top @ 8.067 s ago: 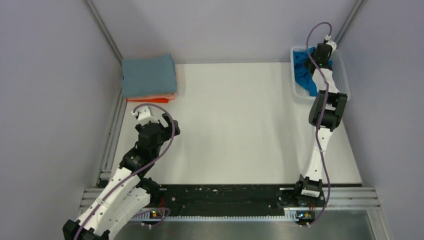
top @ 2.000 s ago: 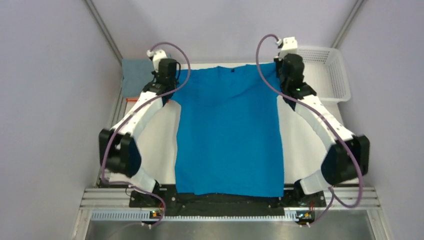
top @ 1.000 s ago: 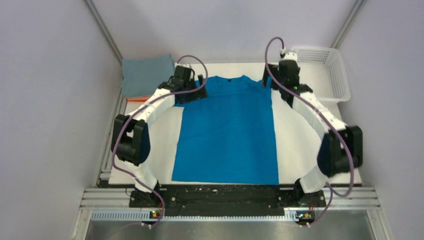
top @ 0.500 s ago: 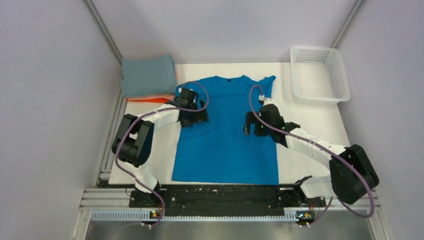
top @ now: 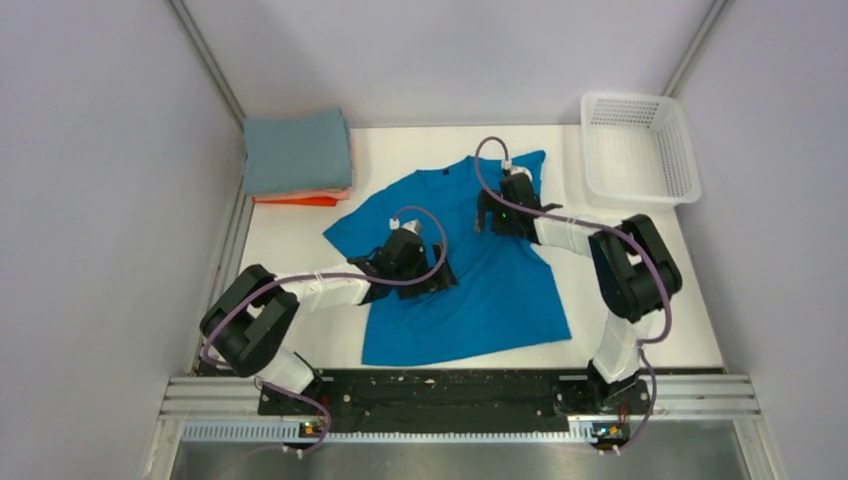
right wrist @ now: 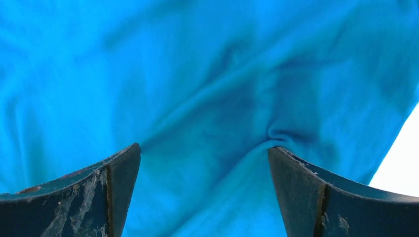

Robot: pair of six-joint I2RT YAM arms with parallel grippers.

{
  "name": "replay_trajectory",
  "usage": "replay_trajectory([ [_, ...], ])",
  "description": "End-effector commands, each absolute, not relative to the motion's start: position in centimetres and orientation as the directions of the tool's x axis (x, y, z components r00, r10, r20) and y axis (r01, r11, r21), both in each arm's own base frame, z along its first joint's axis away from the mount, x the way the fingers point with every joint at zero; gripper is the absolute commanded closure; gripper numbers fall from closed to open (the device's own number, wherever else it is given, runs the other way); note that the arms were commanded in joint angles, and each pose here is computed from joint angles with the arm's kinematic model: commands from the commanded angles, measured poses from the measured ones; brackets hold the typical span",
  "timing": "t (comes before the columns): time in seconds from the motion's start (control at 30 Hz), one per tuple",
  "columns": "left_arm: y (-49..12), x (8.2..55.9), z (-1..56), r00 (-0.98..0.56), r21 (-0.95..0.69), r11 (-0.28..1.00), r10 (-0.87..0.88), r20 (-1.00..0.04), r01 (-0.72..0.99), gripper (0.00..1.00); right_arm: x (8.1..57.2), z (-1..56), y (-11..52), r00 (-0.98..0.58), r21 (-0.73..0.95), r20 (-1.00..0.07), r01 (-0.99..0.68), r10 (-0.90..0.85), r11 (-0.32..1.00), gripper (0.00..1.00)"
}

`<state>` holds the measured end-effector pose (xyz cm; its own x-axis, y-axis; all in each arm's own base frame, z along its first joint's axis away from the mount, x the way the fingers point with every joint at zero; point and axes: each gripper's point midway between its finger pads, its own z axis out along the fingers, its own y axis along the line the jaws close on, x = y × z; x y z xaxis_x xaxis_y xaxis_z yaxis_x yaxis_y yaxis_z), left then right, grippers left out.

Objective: Fold and stack the t-shirts
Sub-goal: Flatten out the tshirt

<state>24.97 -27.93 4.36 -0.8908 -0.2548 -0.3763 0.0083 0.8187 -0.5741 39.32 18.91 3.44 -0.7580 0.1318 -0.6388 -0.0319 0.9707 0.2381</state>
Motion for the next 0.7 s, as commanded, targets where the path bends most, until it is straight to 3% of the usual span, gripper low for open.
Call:
replay_trajectory([
  [0.0,-31.1,20.3,2.1,-0.961,-0.588,0.808,-0.129,-0.246,0.042,0.01,43.9,2.2,22.0,-0.754,0.257,-0.655,-0.169,0.043,0.952,0.01],
  [0.23,-43.9,22.6,6.3,-0.946,-0.757,0.601,-0.008,-0.325,0.255,0.01,50.6,3.7,29.0,-0.7,0.33,-0.705,-0.462,-0.11,0.823,0.01],
  [0.33,-46.9,23.0,6.2,-0.935,-0.735,0.609,0.028,-0.354,0.297,0.01,52.0,5.1,28.5,-0.661,0.27,-0.734,-0.495,-0.156,0.826,0.01],
  [0.53,-44.0,24.0,8.9,-0.877,-0.641,0.685,-0.007,-0.481,0.346,0.01,54.5,10.8,20.0,-0.661,0.202,-0.75,-0.275,-0.032,0.94,0.01],
  [0.67,-38.5,24.9,11.3,-0.791,-0.495,0.794,-0.03,-0.611,0.353,0.01,52.2,14.5,13.5,-0.637,0.197,-0.765,-0.092,0.094,0.976,0.01],
])
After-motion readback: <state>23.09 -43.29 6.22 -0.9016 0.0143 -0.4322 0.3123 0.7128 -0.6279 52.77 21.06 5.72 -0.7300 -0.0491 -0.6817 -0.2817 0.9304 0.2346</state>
